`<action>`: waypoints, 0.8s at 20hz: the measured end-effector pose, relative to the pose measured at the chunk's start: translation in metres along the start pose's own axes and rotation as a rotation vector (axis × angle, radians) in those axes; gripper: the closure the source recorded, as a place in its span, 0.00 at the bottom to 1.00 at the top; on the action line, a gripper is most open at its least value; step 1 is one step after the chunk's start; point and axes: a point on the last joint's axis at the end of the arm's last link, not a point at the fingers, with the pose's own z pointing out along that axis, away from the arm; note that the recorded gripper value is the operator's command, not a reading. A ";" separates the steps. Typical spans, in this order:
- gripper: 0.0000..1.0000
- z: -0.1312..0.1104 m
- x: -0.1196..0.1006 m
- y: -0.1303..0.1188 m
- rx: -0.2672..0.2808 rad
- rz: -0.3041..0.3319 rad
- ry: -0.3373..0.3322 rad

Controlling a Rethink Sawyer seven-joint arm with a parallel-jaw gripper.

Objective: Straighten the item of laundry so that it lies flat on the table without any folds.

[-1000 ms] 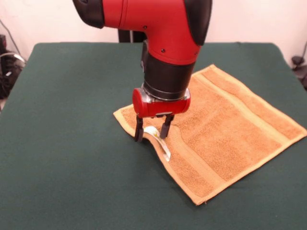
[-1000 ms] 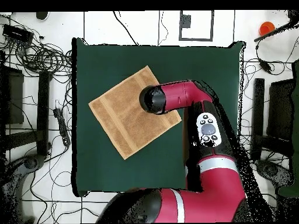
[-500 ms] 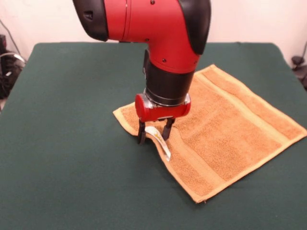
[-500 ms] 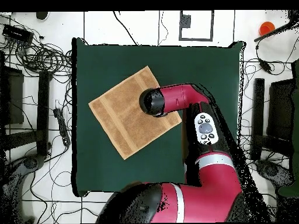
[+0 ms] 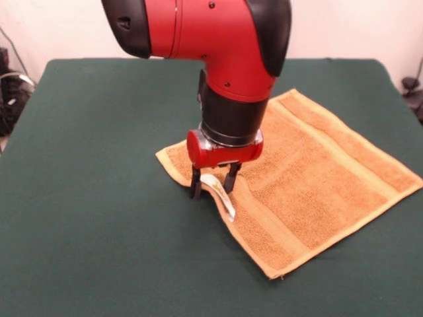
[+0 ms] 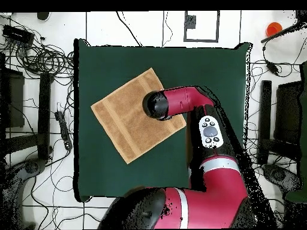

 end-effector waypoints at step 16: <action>0.00 0.002 -0.003 0.007 0.075 -0.105 -0.008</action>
